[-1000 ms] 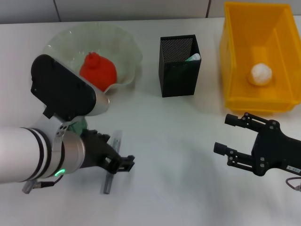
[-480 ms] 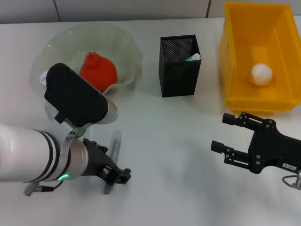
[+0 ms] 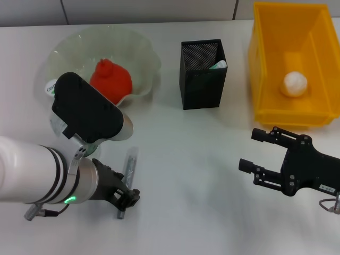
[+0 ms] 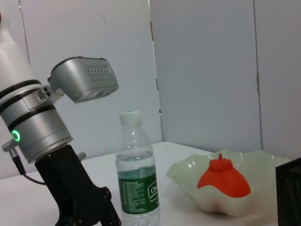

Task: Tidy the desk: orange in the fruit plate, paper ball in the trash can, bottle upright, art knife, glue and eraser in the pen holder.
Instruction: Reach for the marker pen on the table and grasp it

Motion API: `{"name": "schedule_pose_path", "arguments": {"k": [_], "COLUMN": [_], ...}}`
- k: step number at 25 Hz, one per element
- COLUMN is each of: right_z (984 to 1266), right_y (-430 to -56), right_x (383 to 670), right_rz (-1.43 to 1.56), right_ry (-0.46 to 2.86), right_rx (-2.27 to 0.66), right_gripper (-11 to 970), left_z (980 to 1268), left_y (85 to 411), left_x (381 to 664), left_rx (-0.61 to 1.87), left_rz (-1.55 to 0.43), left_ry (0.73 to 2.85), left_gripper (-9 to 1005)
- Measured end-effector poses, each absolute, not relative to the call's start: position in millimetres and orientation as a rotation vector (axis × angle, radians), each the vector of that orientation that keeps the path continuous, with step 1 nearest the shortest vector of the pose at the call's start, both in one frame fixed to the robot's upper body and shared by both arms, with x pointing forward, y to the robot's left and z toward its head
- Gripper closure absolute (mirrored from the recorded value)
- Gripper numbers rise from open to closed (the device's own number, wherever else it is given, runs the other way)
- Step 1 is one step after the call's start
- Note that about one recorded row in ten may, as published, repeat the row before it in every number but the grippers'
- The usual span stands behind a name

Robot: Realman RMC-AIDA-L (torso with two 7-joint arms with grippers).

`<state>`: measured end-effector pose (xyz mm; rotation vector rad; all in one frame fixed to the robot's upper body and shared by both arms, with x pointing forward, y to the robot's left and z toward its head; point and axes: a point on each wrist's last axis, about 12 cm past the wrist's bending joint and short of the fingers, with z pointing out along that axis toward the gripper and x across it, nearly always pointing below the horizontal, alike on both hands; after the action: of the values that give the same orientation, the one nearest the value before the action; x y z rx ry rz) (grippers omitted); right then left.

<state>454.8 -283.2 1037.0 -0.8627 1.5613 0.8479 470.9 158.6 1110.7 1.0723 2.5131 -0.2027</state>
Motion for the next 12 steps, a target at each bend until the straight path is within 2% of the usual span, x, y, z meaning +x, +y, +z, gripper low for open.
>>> {"name": "schedule_pose_path", "arguments": {"k": [4, 12], "right_z": [1037.6, 1038.3], "right_y": [-283.3, -284.0], "right_x": [455.3, 455.8], "right_rz": [0.855, 0.859], "right_ry": [1.566, 1.570], "right_rx": [-0.856, -0.852], "right_gripper": [233, 233], "left_z": [1110.3, 1111.3], "left_y": [158.3, 157.4], "left_x": [472.0, 474.7], "left_rx": [1.078, 1.100], "left_rz": [-0.201, -0.202], "left_ry": [2.519, 2.542], "left_gripper": [515, 542]}}
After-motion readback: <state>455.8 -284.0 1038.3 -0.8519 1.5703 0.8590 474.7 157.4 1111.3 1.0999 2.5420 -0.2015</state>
